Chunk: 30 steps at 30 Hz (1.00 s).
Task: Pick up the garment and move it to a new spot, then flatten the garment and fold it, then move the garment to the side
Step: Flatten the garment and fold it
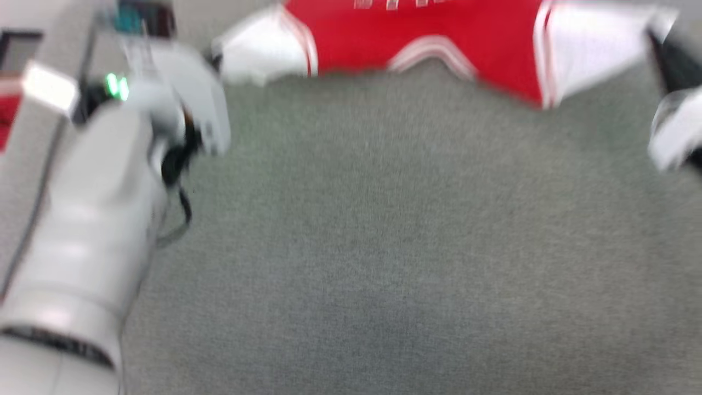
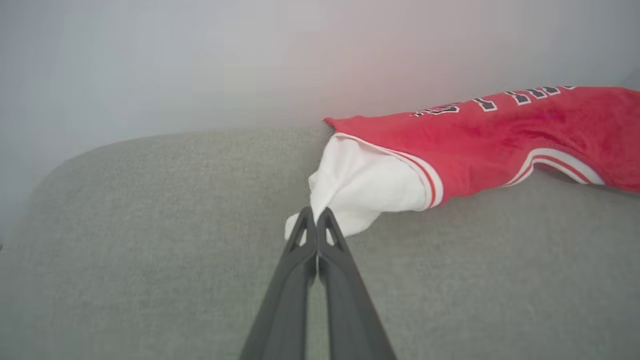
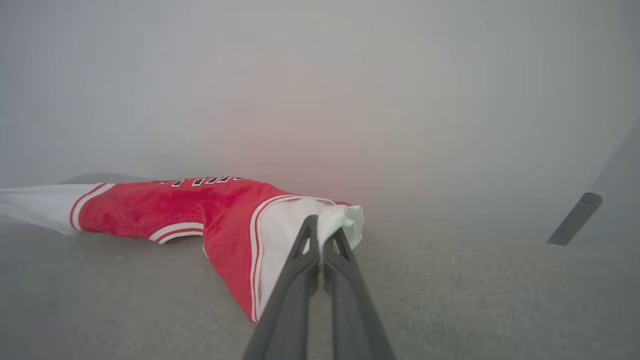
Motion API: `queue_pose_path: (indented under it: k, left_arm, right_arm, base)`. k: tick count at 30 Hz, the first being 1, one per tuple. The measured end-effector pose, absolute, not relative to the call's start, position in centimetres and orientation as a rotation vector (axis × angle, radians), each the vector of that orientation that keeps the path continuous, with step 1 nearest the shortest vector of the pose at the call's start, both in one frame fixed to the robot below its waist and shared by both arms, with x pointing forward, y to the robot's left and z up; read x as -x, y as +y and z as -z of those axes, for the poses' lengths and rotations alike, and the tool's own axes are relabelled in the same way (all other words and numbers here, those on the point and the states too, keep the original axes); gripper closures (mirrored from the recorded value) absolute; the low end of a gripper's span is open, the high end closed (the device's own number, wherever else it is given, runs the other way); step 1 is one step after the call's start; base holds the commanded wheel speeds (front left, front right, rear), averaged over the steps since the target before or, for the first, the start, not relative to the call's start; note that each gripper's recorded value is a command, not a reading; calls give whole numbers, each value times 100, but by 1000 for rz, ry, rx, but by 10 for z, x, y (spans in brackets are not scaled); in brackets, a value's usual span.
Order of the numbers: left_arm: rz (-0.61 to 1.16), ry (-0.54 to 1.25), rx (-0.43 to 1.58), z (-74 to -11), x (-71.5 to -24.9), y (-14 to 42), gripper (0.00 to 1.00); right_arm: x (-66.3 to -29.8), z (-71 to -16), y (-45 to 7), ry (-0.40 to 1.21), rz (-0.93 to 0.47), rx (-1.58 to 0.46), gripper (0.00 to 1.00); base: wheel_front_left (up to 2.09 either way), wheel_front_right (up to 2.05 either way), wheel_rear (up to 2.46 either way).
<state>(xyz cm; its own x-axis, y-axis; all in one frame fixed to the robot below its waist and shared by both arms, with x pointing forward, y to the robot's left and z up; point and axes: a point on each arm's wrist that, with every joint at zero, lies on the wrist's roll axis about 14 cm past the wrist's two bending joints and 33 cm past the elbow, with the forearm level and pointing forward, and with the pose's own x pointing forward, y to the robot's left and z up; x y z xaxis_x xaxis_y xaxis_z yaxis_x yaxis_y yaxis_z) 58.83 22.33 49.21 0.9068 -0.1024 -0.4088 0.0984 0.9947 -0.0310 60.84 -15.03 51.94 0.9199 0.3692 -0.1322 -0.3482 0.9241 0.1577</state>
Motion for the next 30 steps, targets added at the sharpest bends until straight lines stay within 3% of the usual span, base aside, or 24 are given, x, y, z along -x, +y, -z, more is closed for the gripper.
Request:
queue_pose_path:
  k: [13, 18, 30]
  left_arm:
    - [115, 464, 57, -467, -439, 246, 100]
    - [98, 528, 82, -458, -384, 248, 100]
    - [-91, 751, 232, -434, -271, 253, 100]
  right_arm:
    - [-436, -483, -177, 403, -427, -102, 100]
    - [-389, -479, -184, 485, -446, -88, 100]
    - [-284, -423, -198, 902, -445, -156, 100]
  base:
    - [0, 0, 0]
    - [0, 0, 0]
    - [0, 0, 0]
